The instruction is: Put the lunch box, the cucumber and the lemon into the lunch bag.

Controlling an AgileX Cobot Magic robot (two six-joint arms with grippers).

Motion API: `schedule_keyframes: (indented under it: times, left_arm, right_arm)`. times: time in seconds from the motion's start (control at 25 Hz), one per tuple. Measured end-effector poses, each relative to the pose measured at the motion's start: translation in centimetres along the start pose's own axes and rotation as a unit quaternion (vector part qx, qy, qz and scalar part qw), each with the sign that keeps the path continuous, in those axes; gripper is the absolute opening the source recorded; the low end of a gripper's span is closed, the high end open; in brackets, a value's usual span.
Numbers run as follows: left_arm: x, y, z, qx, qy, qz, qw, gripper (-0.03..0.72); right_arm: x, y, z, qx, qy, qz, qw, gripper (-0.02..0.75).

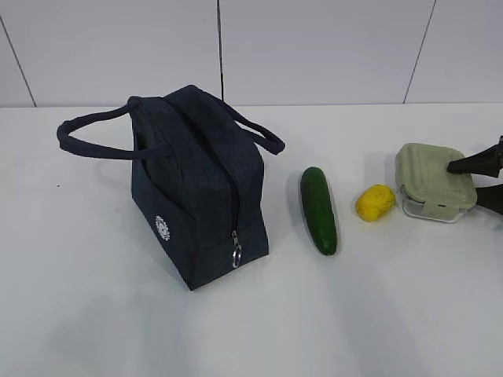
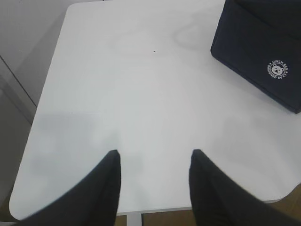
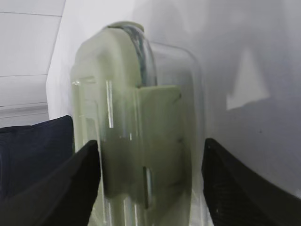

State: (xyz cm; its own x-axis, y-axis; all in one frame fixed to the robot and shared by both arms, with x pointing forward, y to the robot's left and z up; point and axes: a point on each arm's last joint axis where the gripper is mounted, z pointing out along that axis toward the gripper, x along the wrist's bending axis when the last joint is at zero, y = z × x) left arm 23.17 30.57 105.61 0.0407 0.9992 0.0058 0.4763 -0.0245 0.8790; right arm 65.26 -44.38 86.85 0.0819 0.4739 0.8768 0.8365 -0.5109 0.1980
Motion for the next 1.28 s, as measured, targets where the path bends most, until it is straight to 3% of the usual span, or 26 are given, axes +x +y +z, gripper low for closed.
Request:
schedule_keyframes:
  times: [0.84, 1.28]
  left_arm:
    - [0.0, 0.0, 0.0, 0.0, 0.0, 0.0, 1.0, 0.341]
    - [0.0, 0.0, 0.0, 0.0, 0.0, 0.0, 1.0, 0.341]
  right_arm:
    - [0.13, 0.16, -0.03, -0.005, 0.004, 0.002, 1.0, 0.392]
    - [0.12, 0.13, -0.04, -0.001, 0.002, 0.005, 1.0, 0.373]
